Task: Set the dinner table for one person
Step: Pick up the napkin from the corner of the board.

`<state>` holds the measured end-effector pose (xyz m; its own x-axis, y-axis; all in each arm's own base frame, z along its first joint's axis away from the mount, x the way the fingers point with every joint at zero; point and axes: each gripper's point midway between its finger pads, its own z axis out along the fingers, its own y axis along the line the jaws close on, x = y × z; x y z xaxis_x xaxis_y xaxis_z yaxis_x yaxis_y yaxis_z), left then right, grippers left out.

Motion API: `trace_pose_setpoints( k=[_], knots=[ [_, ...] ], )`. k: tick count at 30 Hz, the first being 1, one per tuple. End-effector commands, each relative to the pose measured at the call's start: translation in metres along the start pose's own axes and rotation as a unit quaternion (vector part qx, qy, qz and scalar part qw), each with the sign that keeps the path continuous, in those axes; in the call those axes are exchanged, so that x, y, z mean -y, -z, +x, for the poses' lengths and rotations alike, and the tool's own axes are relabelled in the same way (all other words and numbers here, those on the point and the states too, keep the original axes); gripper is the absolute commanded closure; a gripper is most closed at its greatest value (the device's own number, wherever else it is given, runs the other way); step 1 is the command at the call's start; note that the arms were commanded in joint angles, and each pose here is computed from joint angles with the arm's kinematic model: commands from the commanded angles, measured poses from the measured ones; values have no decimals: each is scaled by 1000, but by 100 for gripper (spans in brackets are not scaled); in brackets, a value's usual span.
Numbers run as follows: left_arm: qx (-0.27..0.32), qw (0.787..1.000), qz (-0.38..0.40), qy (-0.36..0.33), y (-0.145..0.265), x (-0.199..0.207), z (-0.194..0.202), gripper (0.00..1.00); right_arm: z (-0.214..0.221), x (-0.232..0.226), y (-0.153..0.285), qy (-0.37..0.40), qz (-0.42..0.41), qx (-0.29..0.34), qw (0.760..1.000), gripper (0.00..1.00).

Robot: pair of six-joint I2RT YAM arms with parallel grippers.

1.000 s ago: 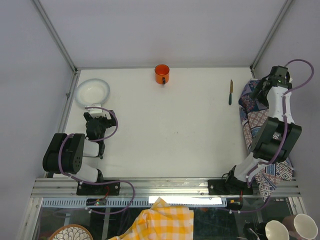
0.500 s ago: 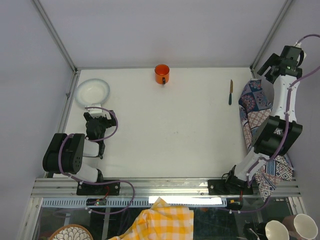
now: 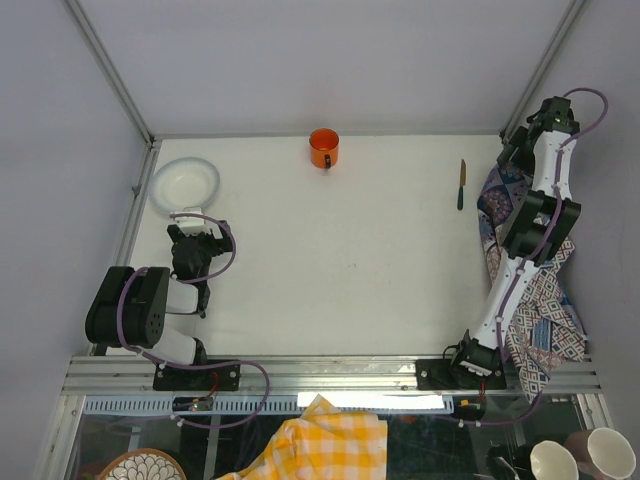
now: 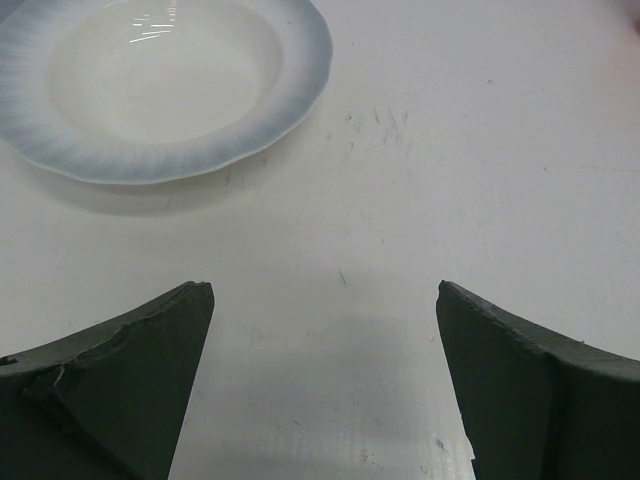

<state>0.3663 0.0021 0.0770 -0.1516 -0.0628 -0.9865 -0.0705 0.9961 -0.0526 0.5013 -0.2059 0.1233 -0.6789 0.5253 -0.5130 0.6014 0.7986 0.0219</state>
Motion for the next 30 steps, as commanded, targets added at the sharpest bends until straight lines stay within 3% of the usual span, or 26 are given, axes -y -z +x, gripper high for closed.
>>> trace_pose_setpoints(
  k=[1,10,18,24,30],
  knots=[
    [39,999,13,6,-7,4,-24,1,-18,-2,21,6,-17,36,999,14],
    [40,999,13,6,-7,4,-25,1,-13,-2,-15,9,-4,26,1000,19],
    [40,999,13,6,-7,4,-25,1,-27,-2,-22,29,0,51,998,16],
    [40,999,13,6,-7,4,-25,1,-32,-20,-9,97,-79,47,991,15],
    [40,999,13,6,-7,4,-24,1,-44,-12,15,147,-80,73,983,8]
  ],
)
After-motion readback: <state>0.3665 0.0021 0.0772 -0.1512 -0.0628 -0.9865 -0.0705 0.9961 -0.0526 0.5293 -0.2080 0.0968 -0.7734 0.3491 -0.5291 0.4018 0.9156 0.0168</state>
